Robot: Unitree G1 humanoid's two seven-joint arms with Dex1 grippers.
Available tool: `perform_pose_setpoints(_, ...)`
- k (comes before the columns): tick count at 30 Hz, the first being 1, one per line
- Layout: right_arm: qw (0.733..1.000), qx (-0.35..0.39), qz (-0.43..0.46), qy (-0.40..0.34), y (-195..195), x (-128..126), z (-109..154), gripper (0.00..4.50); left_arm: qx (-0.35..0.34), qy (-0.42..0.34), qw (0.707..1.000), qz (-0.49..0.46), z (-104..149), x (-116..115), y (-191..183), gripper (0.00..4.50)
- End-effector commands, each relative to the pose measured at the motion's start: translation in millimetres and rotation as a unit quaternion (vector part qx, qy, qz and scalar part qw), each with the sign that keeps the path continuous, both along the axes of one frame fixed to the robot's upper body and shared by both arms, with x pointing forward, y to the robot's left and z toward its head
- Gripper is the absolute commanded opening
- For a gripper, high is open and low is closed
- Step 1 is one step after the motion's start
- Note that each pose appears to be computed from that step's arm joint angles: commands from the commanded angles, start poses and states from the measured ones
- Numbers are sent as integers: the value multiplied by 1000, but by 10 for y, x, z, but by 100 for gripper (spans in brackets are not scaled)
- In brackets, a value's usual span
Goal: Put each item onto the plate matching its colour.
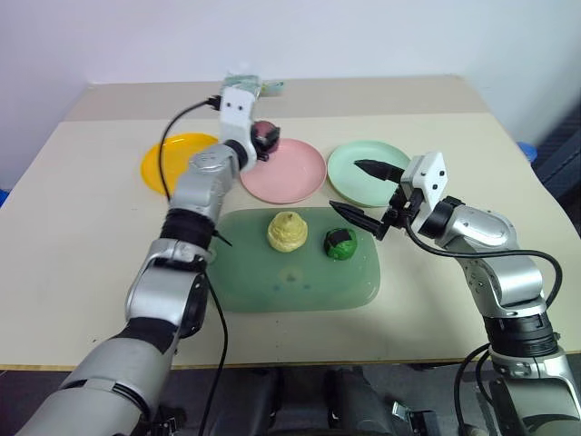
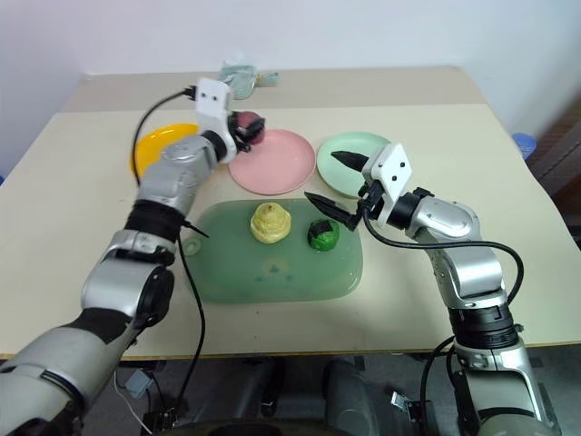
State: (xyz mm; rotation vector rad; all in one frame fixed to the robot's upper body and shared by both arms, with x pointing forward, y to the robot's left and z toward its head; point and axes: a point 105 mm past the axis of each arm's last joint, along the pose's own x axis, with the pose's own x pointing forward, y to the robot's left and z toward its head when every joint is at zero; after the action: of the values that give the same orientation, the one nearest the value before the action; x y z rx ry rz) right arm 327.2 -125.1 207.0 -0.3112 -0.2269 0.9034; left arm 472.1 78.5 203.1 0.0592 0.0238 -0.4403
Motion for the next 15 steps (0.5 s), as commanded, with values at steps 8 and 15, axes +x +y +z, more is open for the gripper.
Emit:
perform_pose_setpoints(8,998,19,-49,-41,-31,66,136,450,-4,0,1000,-15,-188,31,-139,445)
perform_pose_setpoints(15,996,29,-77,-21,-125,-138,81,450,-65,-66,986,-135,62,-250,-106,445)
